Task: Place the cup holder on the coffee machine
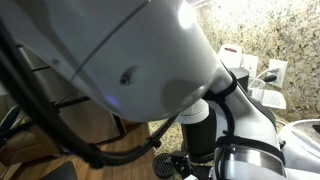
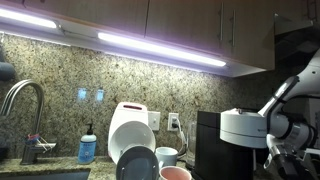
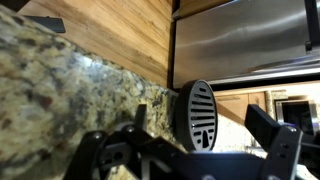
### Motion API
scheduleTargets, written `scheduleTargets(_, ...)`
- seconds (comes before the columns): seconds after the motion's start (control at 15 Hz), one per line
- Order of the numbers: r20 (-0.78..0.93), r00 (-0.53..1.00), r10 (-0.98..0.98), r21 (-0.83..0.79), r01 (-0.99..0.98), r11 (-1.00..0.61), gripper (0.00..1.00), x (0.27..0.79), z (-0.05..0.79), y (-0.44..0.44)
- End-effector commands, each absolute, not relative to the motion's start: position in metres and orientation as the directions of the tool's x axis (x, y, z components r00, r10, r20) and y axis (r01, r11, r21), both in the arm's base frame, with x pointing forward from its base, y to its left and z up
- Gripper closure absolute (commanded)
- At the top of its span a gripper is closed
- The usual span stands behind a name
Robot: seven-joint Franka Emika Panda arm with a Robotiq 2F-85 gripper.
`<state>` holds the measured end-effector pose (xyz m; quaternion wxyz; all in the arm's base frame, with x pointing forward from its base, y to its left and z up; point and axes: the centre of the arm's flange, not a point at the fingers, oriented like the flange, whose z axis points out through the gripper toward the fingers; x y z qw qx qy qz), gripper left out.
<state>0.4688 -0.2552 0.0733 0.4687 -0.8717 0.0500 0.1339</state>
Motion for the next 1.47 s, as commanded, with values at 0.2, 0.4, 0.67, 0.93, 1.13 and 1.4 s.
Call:
scheduleTargets(0.2,-0.265,0.963,0.043,-0.805,-0.197,-0.56,0.0,0.465,0.072,-0.242)
scheduleTargets(0.4,-0.255,0.966,0.053,-0.802,-0.18,-0.57,0.0,0.461,0.077,-0.236)
scheduleTargets(0.67,-0.239,0.968,0.081,-0.791,-0.146,-0.594,0.0,0.449,0.088,-0.227)
scheduleTargets(0.93,-0.208,0.976,0.07,-0.767,-0.118,-0.631,0.0,0.443,0.1,-0.222)
scheduleTargets(1.13,-0.189,0.98,0.059,-0.753,-0.107,-0.649,0.0,0.443,0.109,-0.219)
scheduleTargets(1.4,-0.172,0.983,0.059,-0.761,-0.094,-0.642,0.0,0.454,0.112,-0.216)
